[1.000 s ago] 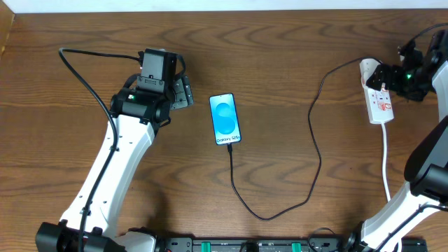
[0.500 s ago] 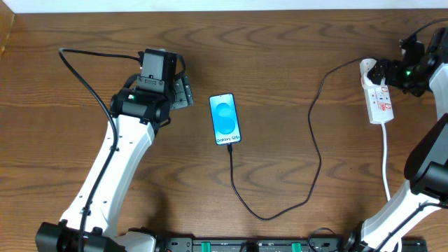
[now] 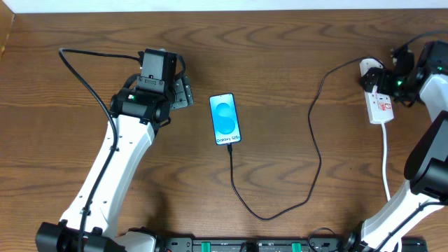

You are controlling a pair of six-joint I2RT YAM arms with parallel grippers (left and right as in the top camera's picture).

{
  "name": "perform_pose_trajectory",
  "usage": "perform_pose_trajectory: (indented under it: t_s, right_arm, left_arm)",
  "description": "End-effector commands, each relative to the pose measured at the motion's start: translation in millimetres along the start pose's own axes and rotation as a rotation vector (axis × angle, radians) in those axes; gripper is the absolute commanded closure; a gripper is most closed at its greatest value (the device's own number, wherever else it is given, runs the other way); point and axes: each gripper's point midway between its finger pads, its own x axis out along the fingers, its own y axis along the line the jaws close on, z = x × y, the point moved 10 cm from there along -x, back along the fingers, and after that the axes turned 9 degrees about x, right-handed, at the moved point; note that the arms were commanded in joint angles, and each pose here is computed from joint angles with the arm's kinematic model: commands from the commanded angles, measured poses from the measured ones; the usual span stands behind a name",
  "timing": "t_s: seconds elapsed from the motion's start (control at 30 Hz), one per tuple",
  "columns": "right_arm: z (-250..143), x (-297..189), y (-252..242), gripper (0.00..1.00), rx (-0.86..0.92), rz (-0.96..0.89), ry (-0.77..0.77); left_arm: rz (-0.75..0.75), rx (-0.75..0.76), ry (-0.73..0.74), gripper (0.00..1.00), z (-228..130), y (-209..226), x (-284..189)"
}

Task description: Plug charger to phone and switch on socket

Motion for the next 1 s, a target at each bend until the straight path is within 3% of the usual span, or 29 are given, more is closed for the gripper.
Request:
perform_pose_trajectory:
  t_s: [0.0, 0.97]
  right_arm:
    - [-8.5, 9.3, 5.1, 0.01, 0.002, 0.087, 0.018]
    - [-21.3, 13.4, 8.9, 0.01, 0.073, 0.172, 0.067]
  left_arm:
    - [0.015, 0.015, -0.016, 0.18, 2.5, 2.7, -4.1]
    - [0.015, 0.015, -0.016, 0.18, 2.5, 2.7, -4.1]
